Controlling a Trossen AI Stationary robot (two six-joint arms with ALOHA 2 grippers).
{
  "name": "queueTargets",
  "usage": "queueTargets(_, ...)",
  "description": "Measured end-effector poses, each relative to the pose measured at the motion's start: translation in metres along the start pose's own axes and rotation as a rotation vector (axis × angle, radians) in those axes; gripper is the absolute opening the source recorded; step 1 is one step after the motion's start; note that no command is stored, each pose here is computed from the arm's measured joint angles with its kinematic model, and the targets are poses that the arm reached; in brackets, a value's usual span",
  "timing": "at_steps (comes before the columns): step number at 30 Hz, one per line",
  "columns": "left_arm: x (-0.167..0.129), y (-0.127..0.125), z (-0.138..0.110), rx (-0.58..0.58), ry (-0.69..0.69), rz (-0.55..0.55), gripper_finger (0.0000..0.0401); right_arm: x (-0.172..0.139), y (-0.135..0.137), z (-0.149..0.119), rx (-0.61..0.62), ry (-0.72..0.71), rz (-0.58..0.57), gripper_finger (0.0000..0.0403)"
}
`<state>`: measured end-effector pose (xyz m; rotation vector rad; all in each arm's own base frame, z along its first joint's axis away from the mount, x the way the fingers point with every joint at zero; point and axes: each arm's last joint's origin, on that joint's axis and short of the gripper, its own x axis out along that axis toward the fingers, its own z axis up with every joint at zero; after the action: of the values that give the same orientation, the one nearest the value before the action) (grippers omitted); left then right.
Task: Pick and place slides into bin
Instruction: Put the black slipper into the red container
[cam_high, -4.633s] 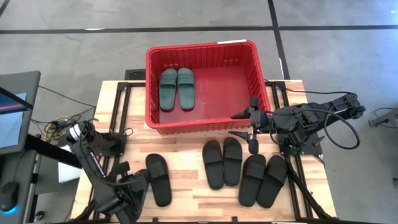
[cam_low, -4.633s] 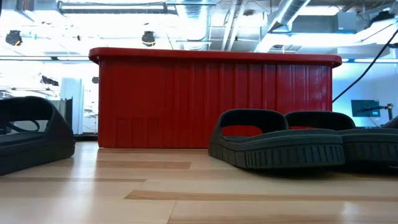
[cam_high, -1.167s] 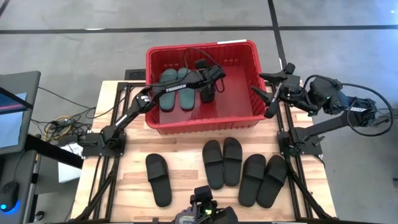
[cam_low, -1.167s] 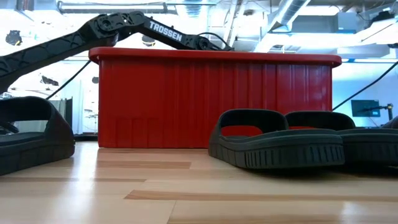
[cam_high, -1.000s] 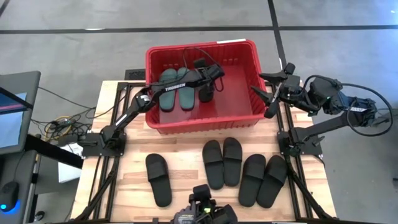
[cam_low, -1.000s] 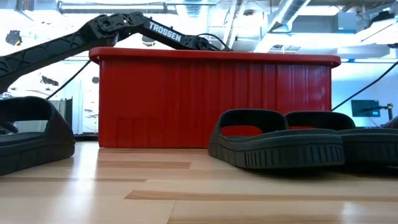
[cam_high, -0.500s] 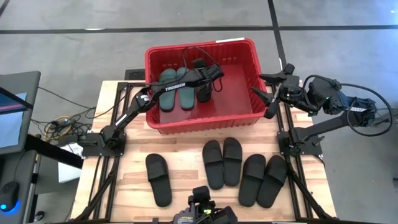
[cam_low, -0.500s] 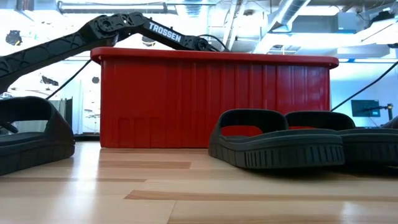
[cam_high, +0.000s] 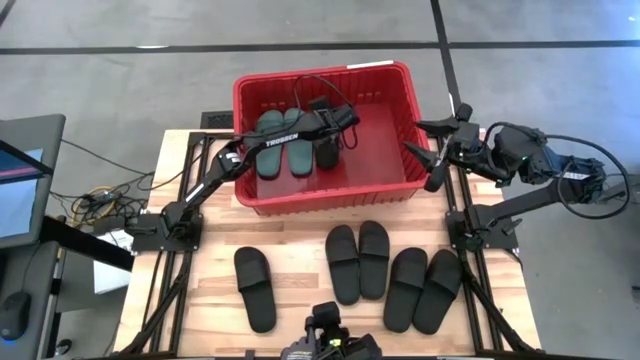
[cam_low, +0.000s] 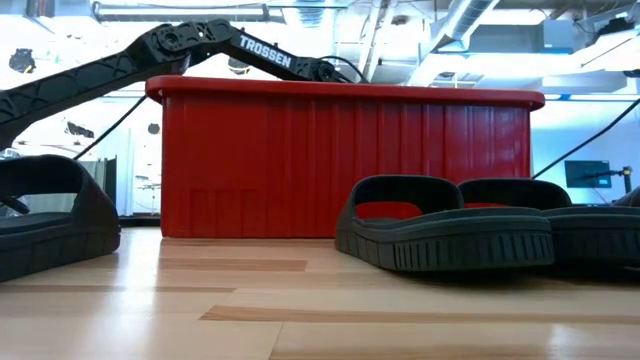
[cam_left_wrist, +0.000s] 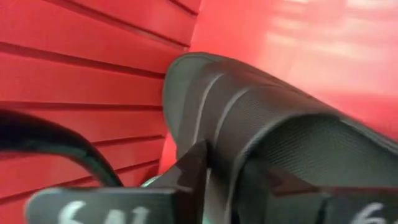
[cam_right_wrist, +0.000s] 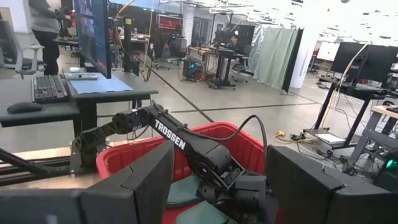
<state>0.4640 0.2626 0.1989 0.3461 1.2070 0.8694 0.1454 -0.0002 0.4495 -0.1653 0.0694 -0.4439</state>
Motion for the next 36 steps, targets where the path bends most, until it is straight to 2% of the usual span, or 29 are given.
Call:
queueTargets(6,-0.0003,-0.0009,0.0004,-0.015,-0.006,-0.013,0.0111,0.0001,0.0003,-0.0011,-0.006,0.01,0.002,0.024)
queueTargets(11,-0.0003,-0.0014,0.0008,-0.009,-0.014,-0.034,0.0136,0.0,0.0003,-0.0015,-0.008,0.013,0.003,0.024)
queueTargets(21,-0.0003,-0.0023,-0.0011,0.115,-0.002,-0.048,0.0152,-0.0001,0.0006,-0.0031,-0.018,0.028,0.008,0.024)
queueTargets(36,-0.0089,-0.0002,0.0018,0.134,-0.045,-0.178,0.0179,-0.0003,0.0013,-0.0041,-0.023,0.034,0.035,0.024)
